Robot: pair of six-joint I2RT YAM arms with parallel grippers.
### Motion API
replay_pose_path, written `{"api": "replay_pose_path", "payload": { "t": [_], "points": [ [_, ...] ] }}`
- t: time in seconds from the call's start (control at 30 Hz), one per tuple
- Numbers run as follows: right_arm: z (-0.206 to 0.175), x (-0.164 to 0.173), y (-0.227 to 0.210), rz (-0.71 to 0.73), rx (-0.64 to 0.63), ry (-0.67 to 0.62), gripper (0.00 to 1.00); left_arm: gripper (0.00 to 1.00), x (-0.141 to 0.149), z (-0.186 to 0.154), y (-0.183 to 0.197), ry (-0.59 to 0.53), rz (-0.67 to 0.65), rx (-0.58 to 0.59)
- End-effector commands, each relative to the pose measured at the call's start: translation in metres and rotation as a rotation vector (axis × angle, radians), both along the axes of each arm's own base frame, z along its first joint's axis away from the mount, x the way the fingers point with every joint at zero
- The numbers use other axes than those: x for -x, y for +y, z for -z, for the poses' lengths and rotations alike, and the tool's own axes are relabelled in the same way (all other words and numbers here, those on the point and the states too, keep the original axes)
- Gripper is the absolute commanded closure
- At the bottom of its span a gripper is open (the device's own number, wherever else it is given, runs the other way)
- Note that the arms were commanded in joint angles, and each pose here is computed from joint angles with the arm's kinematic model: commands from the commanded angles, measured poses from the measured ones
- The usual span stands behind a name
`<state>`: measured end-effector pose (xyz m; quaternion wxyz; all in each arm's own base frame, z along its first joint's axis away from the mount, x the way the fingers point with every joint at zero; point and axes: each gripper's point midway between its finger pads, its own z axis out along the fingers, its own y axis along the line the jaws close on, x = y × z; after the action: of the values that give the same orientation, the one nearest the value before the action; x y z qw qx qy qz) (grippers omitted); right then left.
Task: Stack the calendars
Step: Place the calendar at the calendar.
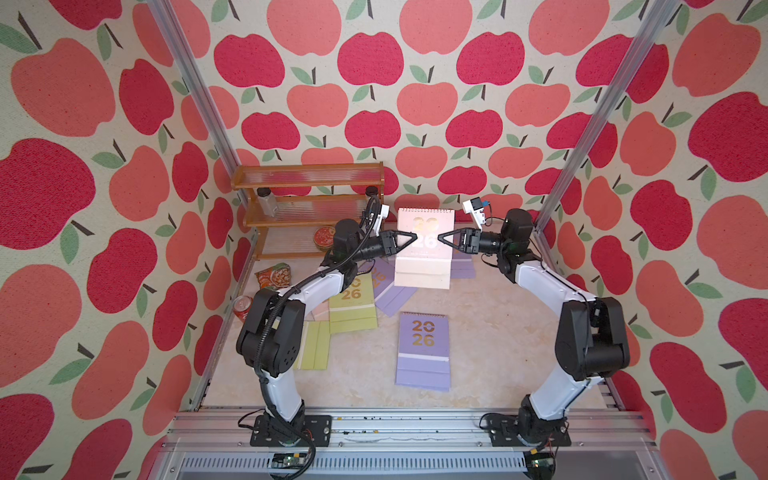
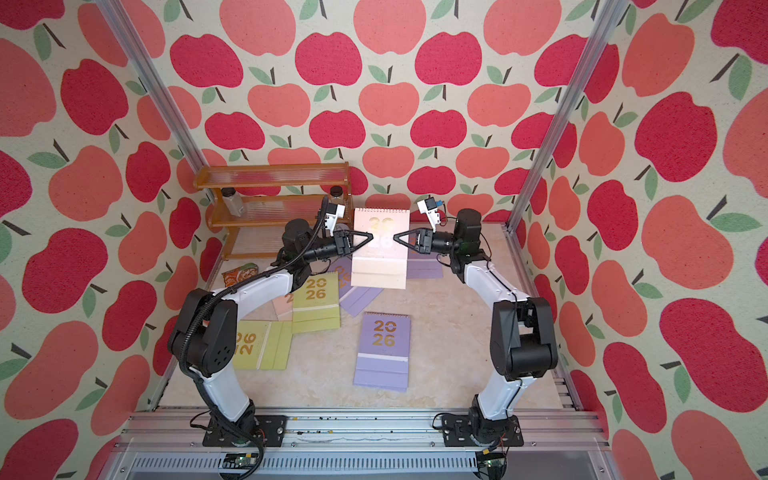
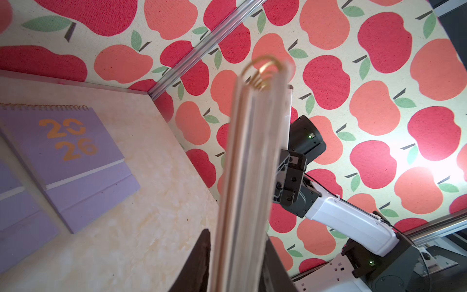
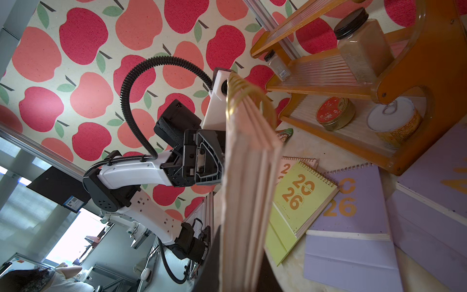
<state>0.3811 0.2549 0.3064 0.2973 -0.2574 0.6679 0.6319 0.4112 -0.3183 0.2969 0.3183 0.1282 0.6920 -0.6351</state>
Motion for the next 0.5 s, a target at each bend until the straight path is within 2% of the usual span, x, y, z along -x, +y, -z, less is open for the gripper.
{"api": "replay_pose_path", "payload": {
  "t": [0.0,0.17,0.37,0.47],
  "points": [
    [-0.005,0.011,0.000,-0.056,0.029,-0.038,1.00,0.62,0.011,-0.035,0.016,-0.113,0.030,-0.040],
    [-0.001,0.017,0.003,-0.087,0.041,-0.019,1.00,0.64,0.011,-0.038,0.027,-0.125,0.036,-0.064],
    [0.004,0.028,0.011,-0.149,0.045,0.006,1.00,0.64,0.013,-0.038,0.022,-0.129,0.087,-0.054],
    [0.004,0.030,0.014,-0.162,0.056,0.007,1.00,0.69,0.017,-0.038,0.020,-0.134,0.115,-0.051]
  ]
}}
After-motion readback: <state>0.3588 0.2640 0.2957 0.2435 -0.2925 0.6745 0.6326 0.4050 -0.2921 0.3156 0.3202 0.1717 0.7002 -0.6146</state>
